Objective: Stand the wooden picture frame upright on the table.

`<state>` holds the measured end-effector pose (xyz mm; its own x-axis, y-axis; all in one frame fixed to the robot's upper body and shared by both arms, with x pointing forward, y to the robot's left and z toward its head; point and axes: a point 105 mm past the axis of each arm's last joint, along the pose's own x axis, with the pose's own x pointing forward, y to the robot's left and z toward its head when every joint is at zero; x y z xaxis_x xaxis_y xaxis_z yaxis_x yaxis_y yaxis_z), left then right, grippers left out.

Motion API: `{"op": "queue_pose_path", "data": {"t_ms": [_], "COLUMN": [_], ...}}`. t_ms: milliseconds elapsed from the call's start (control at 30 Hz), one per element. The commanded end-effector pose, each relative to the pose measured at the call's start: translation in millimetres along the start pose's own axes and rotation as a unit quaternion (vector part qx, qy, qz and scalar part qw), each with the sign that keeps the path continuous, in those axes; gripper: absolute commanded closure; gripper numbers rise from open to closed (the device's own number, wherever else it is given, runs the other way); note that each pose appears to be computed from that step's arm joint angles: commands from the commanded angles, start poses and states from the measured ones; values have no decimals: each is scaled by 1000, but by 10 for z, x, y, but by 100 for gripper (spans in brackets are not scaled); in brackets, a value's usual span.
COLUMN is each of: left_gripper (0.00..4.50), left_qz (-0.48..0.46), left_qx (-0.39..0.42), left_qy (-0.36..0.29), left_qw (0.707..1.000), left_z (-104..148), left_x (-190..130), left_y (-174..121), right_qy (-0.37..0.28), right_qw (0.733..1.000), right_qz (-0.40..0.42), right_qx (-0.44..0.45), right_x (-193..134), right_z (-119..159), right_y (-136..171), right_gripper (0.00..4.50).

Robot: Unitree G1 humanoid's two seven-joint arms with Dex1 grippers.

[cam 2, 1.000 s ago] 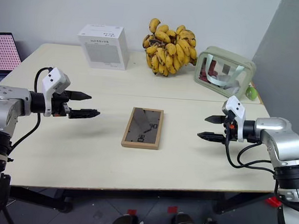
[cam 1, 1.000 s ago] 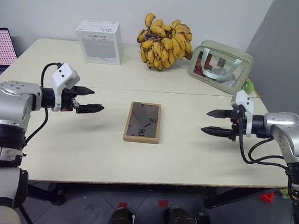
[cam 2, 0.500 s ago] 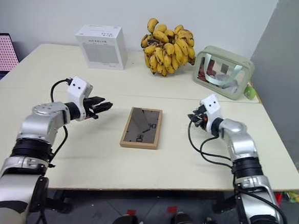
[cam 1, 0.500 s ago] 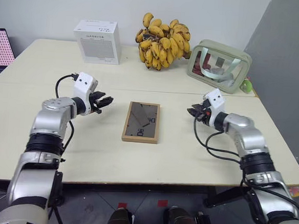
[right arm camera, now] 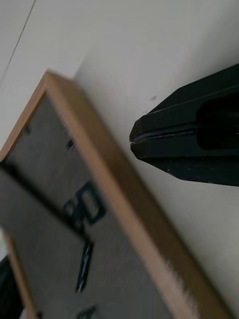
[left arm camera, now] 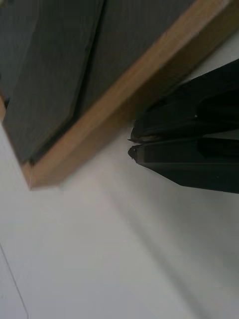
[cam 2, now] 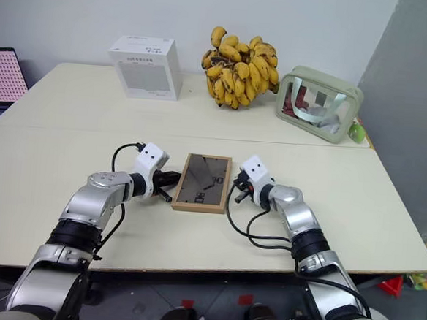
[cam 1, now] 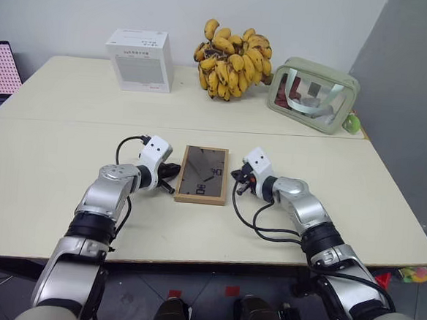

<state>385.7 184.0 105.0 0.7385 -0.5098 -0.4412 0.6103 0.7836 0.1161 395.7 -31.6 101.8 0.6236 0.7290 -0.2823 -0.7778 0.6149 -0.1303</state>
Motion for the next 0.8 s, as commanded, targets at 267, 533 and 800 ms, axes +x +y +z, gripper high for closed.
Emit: {"op": "queue_pose_path", "data": {"t_ms": [267,533,800], "left_gripper": [432,432,319], "left_qz": [-138,-171,-240], "left_qx": [43,1,-299], "left_qy": [45,142,61], "left_qw": [989,975,922], "left_z": [34,-375,-102], "left_x": [-346,-775,-948], "left_y": [-691,-538,-276], "right_qy": [75,142,126], "right_qw": [988,984,989], "right_qz": [119,0,28], "right_qx": [-60,-107,-77], "right_x": [-693,-1042,-881], "right_z": [-151,-435,-533], "right_y": [370,-281,-65], "right_gripper": [450,450,450]}}
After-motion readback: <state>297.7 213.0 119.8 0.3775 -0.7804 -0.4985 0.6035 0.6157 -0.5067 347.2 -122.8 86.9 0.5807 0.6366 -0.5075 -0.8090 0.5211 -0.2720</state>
